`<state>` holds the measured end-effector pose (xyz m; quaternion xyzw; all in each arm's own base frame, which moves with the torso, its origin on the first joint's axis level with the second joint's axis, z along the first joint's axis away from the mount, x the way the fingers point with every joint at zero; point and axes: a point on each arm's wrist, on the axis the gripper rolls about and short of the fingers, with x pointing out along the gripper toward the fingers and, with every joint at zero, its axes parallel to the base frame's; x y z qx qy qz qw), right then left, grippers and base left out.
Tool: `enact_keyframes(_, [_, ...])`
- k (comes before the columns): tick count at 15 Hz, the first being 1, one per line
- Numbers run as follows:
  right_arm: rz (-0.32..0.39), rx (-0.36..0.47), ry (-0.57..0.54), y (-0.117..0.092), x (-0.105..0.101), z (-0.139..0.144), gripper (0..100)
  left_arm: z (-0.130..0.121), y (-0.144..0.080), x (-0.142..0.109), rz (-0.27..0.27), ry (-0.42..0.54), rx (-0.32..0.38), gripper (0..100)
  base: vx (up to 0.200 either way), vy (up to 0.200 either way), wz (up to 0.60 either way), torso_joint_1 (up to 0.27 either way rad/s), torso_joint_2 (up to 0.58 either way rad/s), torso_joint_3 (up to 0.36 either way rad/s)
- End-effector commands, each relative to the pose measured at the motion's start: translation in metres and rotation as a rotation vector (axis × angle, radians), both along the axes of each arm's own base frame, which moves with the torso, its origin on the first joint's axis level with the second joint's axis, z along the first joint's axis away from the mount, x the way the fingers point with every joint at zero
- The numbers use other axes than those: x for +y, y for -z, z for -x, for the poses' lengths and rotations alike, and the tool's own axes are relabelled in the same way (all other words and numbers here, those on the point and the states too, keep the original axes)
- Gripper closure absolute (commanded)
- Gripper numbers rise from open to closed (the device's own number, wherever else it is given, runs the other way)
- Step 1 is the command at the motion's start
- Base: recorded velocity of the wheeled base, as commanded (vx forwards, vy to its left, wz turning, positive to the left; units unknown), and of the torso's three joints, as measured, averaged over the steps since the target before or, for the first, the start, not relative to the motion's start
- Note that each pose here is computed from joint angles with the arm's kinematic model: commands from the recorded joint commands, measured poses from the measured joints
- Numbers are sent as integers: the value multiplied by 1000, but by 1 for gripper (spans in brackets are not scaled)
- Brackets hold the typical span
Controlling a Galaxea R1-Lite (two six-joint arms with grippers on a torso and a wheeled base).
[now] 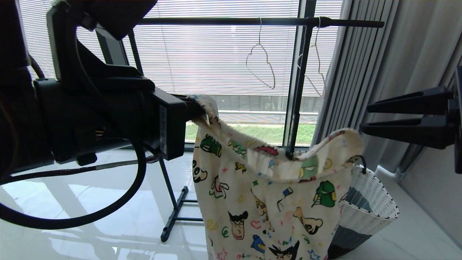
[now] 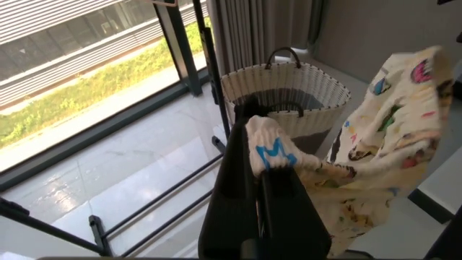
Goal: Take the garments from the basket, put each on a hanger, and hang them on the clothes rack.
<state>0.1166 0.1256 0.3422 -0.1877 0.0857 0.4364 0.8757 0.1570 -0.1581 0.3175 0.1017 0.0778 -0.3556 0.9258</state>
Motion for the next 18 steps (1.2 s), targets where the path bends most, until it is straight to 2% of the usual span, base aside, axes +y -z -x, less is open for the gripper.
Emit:
enact_keyframes(1, [2,5,-10,2,-1,3,0,-3,3,-3,-10,-11,6,100,0,0,0,0,0,0])
enact_keyframes(5, [22,20,8,13,-9,9,0,-6,9,-2,-44,-85,10,100,0,0,0,0,0,0])
enact_keyframes(8, [77,36,242,31,-36,2,0,-26,28,26,-123,-285,37,100,0,0,0,0,0,0])
enact_keyframes(10, [115,73,474,50,-66,-4,0,-45,49,73,-167,-508,105,100,0,0,0,0,0,0])
enact_keyframes(13, [133,126,702,67,-97,-8,0,-43,75,124,-195,-728,194,100,0,0,0,0,0,0])
enact_keyframes(15, [144,152,779,77,-107,-5,0,-30,88,136,-201,-784,227,100,0,0,0,0,0,0])
enact_keyframes(18, [175,178,825,94,-113,8,0,-11,101,140,-214,-793,247,100,0,0,0,0,0,0])
